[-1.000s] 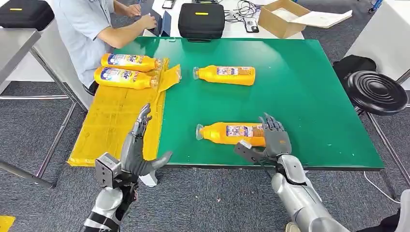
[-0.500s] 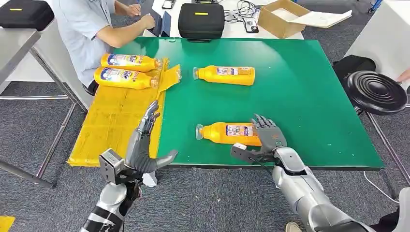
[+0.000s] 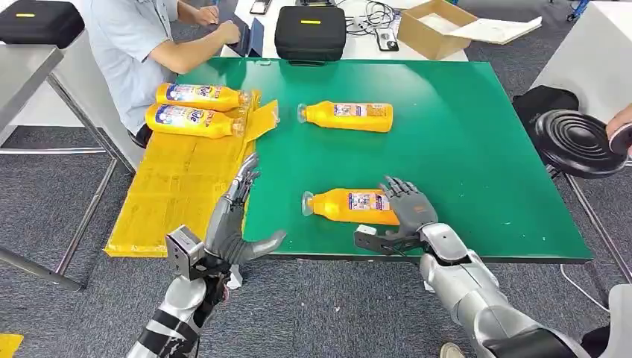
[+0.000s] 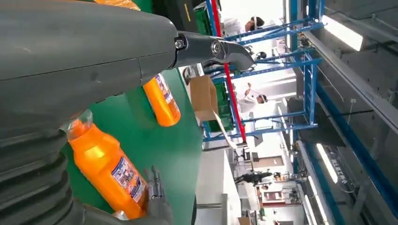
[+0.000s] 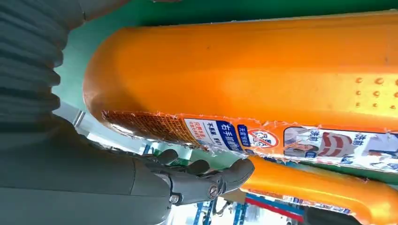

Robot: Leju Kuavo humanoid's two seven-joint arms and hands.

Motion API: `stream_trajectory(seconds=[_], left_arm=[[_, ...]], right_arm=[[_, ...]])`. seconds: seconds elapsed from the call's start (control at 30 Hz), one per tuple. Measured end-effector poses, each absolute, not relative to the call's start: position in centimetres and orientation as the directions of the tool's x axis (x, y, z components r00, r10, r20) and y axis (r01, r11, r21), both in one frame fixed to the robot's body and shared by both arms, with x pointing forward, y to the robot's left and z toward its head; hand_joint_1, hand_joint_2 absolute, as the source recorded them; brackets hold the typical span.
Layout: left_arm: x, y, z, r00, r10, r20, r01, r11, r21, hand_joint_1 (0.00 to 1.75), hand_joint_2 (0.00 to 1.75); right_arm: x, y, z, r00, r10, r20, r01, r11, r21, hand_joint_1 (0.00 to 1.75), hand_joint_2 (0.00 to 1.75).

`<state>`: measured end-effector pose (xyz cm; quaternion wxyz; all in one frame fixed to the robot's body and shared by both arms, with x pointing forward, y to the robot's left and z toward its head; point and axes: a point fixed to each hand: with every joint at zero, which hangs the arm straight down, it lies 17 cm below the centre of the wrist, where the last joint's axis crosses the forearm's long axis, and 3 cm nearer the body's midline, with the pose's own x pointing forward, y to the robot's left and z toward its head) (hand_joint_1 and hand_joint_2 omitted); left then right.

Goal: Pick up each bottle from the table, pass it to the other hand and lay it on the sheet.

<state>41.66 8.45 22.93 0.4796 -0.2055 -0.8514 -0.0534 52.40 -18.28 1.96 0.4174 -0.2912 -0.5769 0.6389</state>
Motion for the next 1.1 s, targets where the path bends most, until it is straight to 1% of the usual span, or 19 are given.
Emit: stream_trajectory(seconds=[0.57,0.67,0.7,0.73,0.77,0.87,1.0,1.1], left_arm=[[41.7,8.4,23.0,-0.456,0.299,0.838,0.402,0.91,-0.106,0.0,1.75],[41.7,8.4,23.0,-0.443,0.32,0.837,0.413,0.902,-0.126,0.0,1.75],[41.8,8.4,22.9,-0.439,0.323,0.838,0.414,0.901,-0.13,0.0,1.75],[41.8,8.4,22.8,-0.435,0.326,0.839,0.415,0.9,-0.134,0.0,1.75],[41.8,8.4,22.8,-0.43,0.329,0.841,0.416,0.899,-0.139,0.0,1.75],[42.0,8.4,22.5,-0.409,0.345,0.845,0.424,0.892,-0.158,0.0,1.75],[42.2,8.3,22.6,-0.403,0.347,0.847,0.427,0.89,-0.162,0.0,1.75],[42.6,8.3,21.9,-0.364,0.345,0.865,0.418,0.891,-0.179,0.0,1.75]], right_arm=[[52.4,-18.5,1.7,-0.477,0.872,0.108,-0.205,0.009,-0.979,0.0,1.75],[52.4,-18.8,1.4,-0.466,0.878,0.113,-0.226,0.005,-0.974,0.0,1.75],[52.5,-18.9,1.2,-0.455,0.882,0.118,-0.241,0.005,-0.971,0.1,1.75],[52.5,-19.2,0.9,-0.442,0.888,0.126,-0.263,0.006,-0.965,1.29,1.75],[52.5,-19.4,0.5,-0.428,0.894,0.133,-0.29,0.004,-0.957,1.75,1.75],[52.2,-20.7,-0.9,-0.383,0.911,0.15,-0.381,-0.008,-0.925,1.75,1.75],[52.0,-22.5,-1.8,-0.327,0.931,0.161,-0.441,0.001,-0.898,1.75,1.75],[51.9,-25.1,-3.0,-0.208,0.968,0.138,-0.496,0.017,-0.868,1.75,1.75]])
